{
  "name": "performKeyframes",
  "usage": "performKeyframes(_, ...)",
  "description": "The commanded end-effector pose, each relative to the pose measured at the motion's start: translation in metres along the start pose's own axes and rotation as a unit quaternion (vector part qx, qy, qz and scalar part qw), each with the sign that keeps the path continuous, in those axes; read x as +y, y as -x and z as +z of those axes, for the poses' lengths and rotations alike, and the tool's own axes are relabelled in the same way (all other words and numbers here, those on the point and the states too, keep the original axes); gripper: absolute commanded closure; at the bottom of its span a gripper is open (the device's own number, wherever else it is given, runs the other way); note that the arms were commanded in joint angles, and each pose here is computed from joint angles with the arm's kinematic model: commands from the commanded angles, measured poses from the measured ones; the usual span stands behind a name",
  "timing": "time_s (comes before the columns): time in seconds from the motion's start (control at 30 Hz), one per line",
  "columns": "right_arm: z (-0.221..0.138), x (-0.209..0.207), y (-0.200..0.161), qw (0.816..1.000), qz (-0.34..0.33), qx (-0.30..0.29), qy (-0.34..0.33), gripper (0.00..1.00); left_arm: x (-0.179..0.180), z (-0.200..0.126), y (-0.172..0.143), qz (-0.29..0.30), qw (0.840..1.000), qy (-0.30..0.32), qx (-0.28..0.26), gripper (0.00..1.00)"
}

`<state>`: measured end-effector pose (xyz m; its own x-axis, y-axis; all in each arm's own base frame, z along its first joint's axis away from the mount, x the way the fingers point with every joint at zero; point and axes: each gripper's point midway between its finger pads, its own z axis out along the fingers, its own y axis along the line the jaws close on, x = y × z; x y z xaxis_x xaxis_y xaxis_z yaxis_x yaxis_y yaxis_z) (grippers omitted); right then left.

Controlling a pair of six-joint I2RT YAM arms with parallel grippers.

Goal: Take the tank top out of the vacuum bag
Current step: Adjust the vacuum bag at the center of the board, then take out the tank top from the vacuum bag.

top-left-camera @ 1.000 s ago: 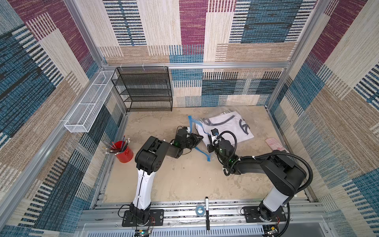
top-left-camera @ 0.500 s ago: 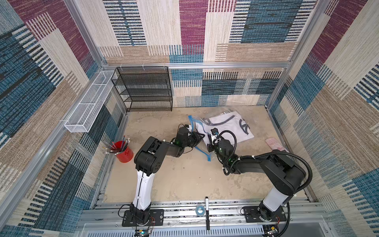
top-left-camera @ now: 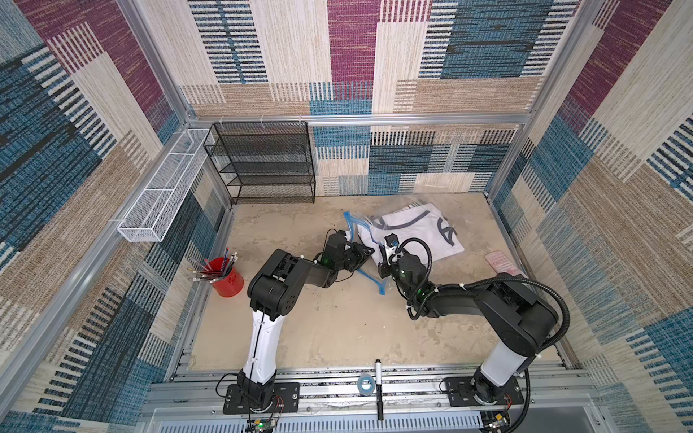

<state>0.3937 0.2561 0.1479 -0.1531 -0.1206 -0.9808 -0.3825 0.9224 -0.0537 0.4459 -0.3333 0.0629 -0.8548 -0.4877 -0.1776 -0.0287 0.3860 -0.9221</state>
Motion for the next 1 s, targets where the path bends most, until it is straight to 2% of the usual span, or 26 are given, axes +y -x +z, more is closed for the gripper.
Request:
performKeyframes(0.0, 0.001, 0.002, 0.005, 1.000, 0.006, -0.007, 0.005, 1.00, -0.009, 0.003, 0.006, -0.004, 1.000, -0.011, -0.007, 0.76)
performKeyframes(0.17, 0.001, 0.002, 0.005, 1.000, 0.007, -0.007, 0.004, 1.00, -0.017, 0.004, 0.009, 0.003, 1.000, -0.015, -0.007, 0.83)
performKeyframes(0.27, 0.002, -0.001, 0.005, 1.000, 0.014, -0.007, -0.001, 1.00, -0.020, 0.005, 0.008, 0.004, 1.000, -0.014, -0.004, 1.00)
performKeyframes(0.53, 0.005, -0.020, 0.001, 0.999, 0.049, 0.001, -0.020, 1.00, -0.055, -0.013, 0.006, 0.041, 0.999, -0.022, 0.000, 1.00)
performKeyframes(0.97, 0.006, -0.042, -0.003, 0.995, 0.073, 0.011, -0.061, 1.00, -0.074, -0.049, 0.003, 0.053, 0.998, 0.013, -0.011, 1.00)
